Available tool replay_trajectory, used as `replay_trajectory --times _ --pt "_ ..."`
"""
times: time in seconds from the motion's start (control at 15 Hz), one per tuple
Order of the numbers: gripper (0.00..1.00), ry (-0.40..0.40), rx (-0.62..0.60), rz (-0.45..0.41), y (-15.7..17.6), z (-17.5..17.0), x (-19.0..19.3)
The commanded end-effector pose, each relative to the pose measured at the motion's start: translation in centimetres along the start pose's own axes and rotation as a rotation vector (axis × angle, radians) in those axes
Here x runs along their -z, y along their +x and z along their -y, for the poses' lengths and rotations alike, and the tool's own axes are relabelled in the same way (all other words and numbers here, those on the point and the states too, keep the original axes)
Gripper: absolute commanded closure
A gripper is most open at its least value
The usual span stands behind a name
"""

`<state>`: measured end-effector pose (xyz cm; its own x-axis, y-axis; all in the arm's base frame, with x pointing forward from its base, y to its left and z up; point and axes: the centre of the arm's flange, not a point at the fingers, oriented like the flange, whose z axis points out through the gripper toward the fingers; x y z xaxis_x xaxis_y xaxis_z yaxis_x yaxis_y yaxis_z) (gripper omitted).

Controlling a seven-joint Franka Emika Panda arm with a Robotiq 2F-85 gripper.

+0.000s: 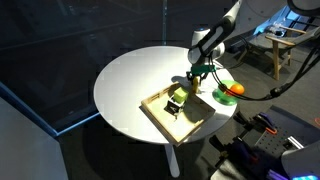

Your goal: Pick up the toy banana and put it in the green bowl

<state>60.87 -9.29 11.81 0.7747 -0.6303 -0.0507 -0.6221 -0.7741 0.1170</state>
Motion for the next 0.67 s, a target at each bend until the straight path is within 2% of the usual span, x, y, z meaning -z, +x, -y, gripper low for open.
replay_trajectory --times 0.0,0.07,0.6 --pt "0.75 -0.007 -0.018 -0.007 0.1 0.5 1.1" --pt "0.81 -0.010 -0.014 -0.007 0.1 0.4 1.5" --pt "0.81 -0.025 -0.009 -0.028 -0.4 -0.4 4.7"
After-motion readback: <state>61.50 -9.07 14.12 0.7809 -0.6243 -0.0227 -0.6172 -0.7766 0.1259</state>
